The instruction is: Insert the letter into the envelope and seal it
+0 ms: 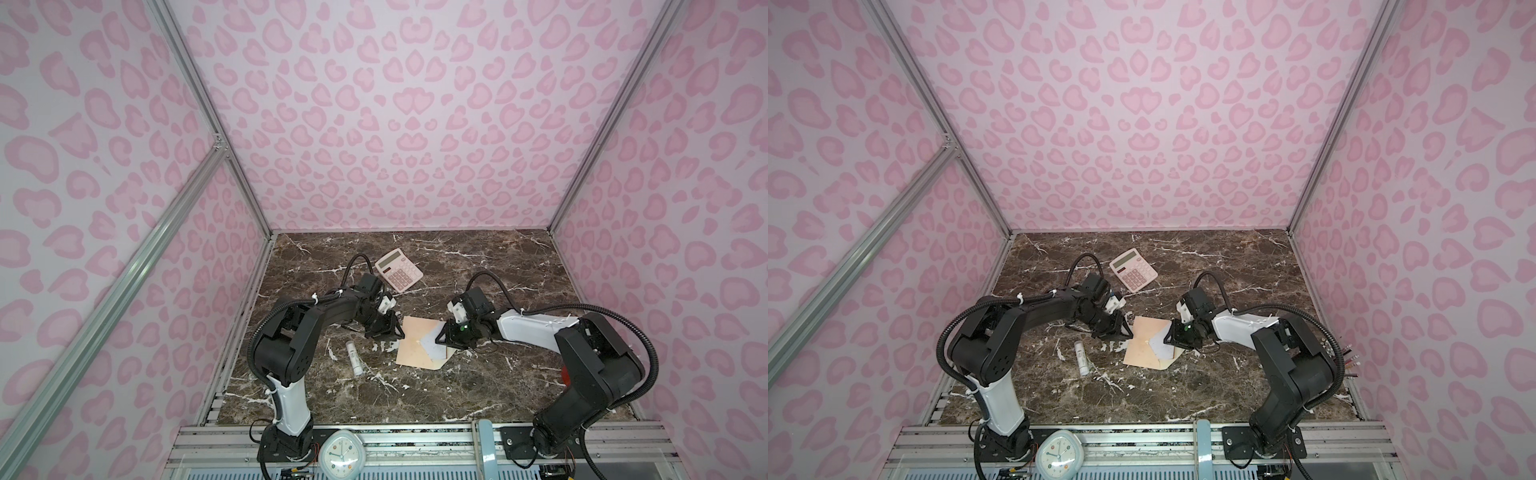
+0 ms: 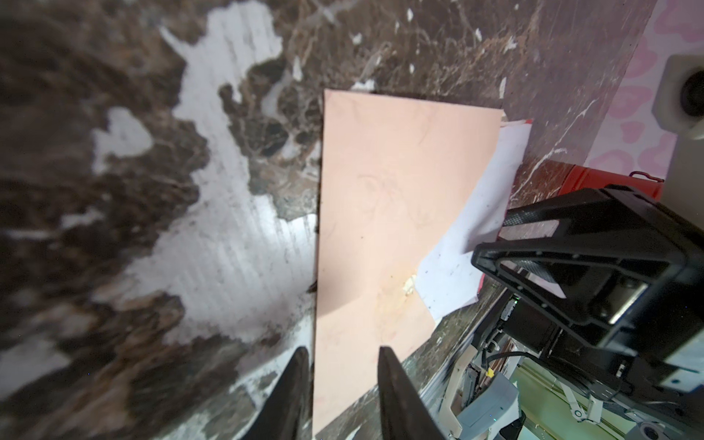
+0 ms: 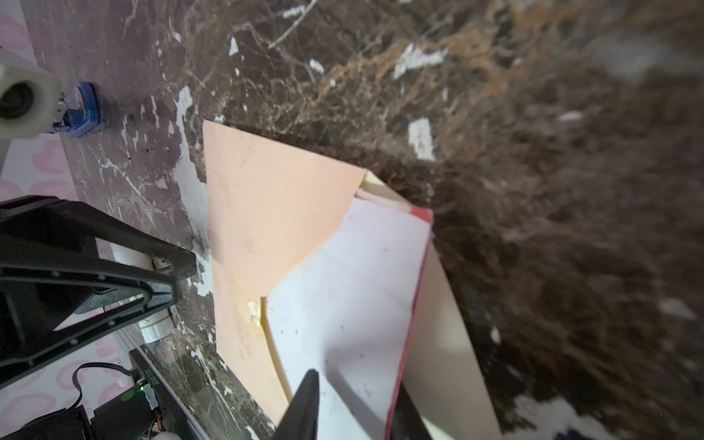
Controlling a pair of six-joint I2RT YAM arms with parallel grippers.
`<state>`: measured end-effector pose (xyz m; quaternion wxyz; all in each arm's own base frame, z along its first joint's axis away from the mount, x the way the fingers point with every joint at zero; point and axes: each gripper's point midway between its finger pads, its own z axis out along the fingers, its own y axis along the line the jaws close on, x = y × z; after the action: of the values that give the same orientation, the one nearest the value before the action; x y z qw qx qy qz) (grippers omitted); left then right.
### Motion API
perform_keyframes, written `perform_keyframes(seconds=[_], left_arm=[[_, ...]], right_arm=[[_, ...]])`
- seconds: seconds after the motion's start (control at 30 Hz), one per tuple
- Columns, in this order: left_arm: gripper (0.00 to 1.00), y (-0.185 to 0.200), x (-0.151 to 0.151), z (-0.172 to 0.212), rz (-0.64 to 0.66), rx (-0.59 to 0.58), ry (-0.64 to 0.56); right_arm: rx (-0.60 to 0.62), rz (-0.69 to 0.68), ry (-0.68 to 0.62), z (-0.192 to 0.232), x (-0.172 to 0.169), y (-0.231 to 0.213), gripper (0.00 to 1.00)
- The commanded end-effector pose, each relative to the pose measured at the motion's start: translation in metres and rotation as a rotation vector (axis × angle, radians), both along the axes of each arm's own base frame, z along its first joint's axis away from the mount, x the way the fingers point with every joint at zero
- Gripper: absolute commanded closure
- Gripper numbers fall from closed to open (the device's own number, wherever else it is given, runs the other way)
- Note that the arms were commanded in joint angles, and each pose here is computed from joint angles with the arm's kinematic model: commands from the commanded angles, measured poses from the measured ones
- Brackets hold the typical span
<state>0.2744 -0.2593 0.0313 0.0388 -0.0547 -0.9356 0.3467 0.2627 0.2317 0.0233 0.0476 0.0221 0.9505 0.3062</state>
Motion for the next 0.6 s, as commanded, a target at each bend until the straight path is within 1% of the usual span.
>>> perform_keyframes(seconds=[0.0,0.17,0.3,0.4,0.57], left_arm=[[0.66,-0.004,-0.001,-0.001,-0.002,-0.026,0.014],[0.67,-0.003,-0.006,-0.006,-0.003,-0.028,0.033],[0.67,-0.003,-0.009,-0.009,-0.002,-0.031,0.042],[0.68,-0.002,-0.011,-0.012,0.001,-0.032,0.048],[0.68,-0.002,-0.013,-0.014,0.008,-0.037,0.056]], right_arm=[[-0.015,0.000,0.013,-0.004,-0.003,-0.002,0.70],[-0.006,-0.005,0.021,-0.006,-0.001,0.001,0.75],[0.003,-0.002,0.021,-0.006,0.000,0.006,0.83],[0.008,0.000,0.021,-0.007,0.000,0.009,0.85],[0.020,-0.002,0.020,-0.008,0.001,0.013,0.86]])
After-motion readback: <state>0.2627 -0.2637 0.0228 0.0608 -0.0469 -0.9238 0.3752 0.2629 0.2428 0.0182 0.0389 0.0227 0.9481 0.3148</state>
